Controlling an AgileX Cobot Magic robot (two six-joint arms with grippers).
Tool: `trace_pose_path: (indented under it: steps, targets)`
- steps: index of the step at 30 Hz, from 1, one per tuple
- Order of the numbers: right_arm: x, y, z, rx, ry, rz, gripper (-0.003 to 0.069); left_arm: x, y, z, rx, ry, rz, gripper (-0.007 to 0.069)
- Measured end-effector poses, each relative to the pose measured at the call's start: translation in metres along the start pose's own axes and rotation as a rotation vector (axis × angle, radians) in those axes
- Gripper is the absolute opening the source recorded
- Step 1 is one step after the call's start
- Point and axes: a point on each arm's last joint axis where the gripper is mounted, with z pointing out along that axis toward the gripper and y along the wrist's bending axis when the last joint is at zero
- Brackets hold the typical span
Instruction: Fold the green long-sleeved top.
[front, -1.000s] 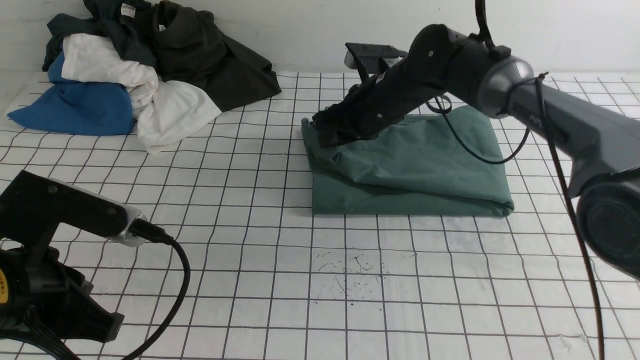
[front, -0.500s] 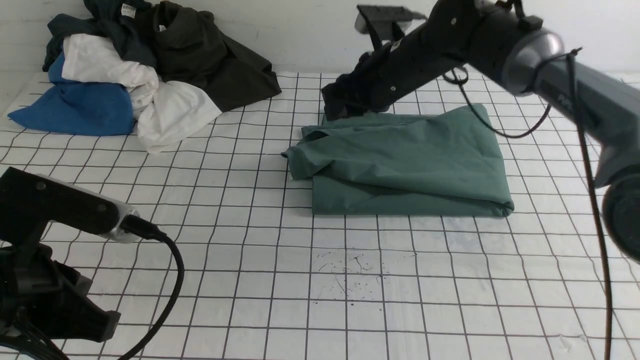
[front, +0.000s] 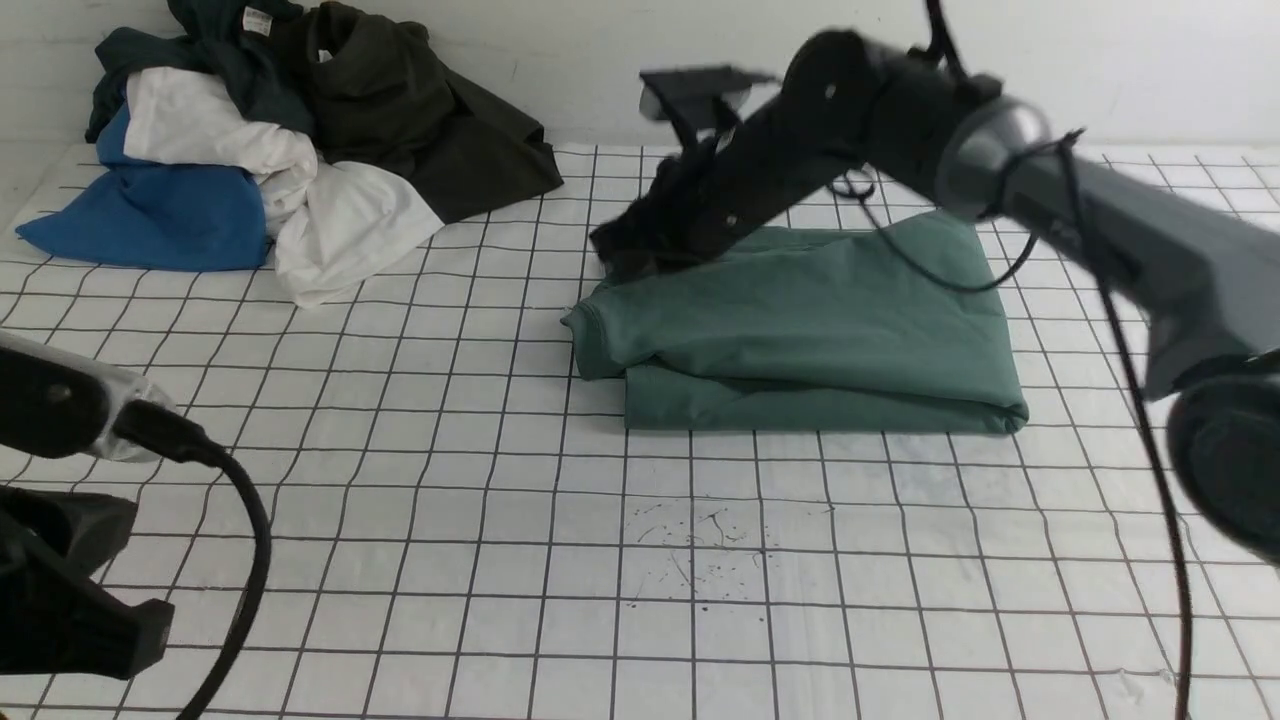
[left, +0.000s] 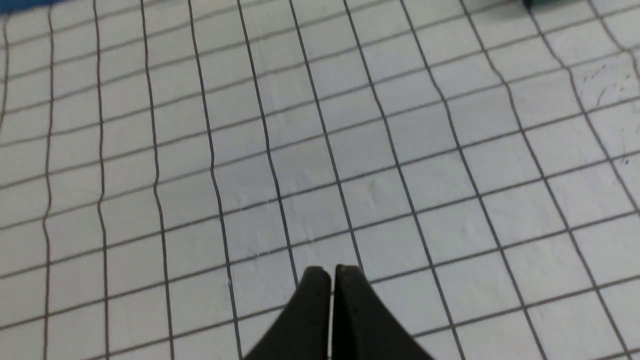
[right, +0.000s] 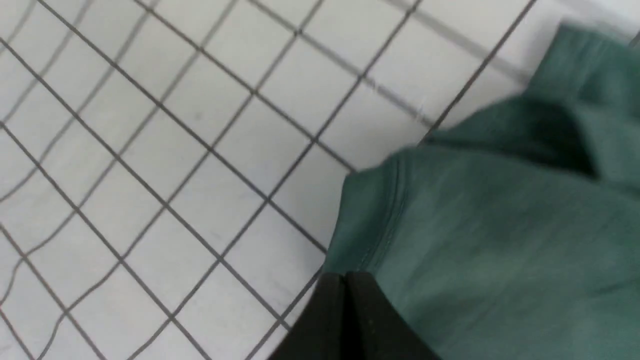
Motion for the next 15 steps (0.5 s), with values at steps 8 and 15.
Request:
trace_pose_path:
  steps: [8,15]
  targets:
    - [-0.036,0.037,-0.225,0.378,-0.091,-0.160,-0.0012,0.033,-0.002,-0.039,0.049,-0.372,0.094,-0.0007]
    - [0.024,0.056,-0.319,0.566,-0.102,-0.051,-0.0012,0.073,-0.001,-0.046,0.054,-0.606,0.088,-0.0007]
